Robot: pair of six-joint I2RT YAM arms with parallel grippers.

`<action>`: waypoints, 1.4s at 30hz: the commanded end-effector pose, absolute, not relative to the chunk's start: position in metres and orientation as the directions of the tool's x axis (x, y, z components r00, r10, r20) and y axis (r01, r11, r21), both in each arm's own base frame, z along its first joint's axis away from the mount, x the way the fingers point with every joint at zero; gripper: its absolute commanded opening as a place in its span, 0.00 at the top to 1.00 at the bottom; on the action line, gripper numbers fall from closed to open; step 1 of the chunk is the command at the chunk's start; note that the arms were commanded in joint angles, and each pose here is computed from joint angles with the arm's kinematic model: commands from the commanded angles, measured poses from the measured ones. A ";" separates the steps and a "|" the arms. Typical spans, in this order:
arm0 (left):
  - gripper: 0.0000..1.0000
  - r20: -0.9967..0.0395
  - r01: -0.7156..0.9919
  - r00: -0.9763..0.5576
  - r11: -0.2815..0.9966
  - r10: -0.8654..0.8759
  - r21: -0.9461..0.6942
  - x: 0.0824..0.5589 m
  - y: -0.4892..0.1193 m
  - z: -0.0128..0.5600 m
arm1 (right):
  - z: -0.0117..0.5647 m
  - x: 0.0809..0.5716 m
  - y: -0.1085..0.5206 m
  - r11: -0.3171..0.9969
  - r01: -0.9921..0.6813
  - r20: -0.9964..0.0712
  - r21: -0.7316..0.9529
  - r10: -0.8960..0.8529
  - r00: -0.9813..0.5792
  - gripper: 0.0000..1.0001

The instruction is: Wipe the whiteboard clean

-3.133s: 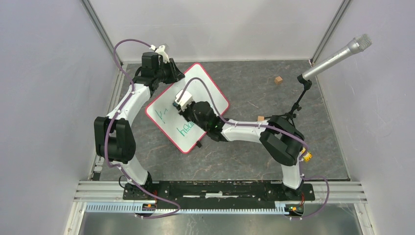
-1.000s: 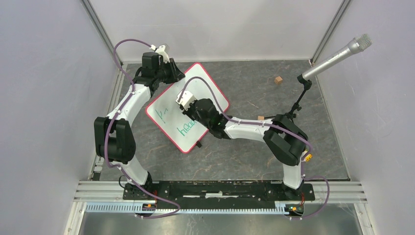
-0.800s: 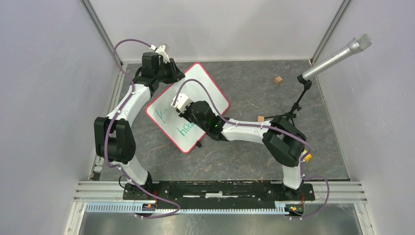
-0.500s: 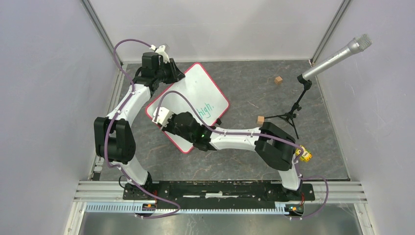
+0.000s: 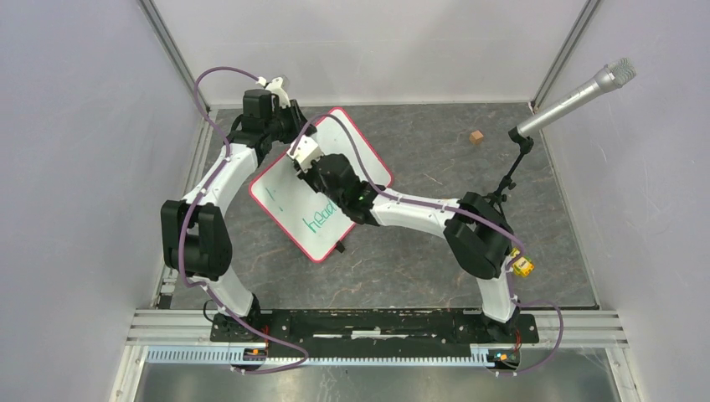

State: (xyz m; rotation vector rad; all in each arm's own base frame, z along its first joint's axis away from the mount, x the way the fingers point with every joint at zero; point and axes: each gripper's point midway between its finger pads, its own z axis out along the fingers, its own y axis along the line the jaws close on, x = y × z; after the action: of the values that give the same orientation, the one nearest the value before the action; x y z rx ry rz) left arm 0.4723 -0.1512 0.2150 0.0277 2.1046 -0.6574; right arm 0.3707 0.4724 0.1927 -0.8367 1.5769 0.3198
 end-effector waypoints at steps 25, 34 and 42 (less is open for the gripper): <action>0.79 -0.759 0.227 -0.605 0.863 -0.238 -0.452 0.454 -0.154 0.237 | 0.206 0.345 0.512 0.583 -0.714 -0.897 -0.389 -0.414 0.151 0.74; 0.79 -0.760 0.230 -0.605 0.861 -0.238 -0.453 0.454 -0.154 0.238 | 0.210 0.355 0.495 0.587 -0.719 -0.899 -0.372 -0.420 0.123 0.74; 0.79 -0.763 0.220 -0.604 0.872 -0.230 -0.437 0.454 -0.151 0.235 | 0.214 0.295 0.539 0.331 -0.764 -0.795 -0.554 -0.484 0.367 0.74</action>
State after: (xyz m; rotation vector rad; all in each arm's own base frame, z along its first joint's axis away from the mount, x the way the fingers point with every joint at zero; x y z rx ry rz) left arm 0.4643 -0.1433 0.2155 -0.0028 2.1348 -0.6134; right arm 0.3244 0.5195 0.2039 -1.1671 1.3843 0.2700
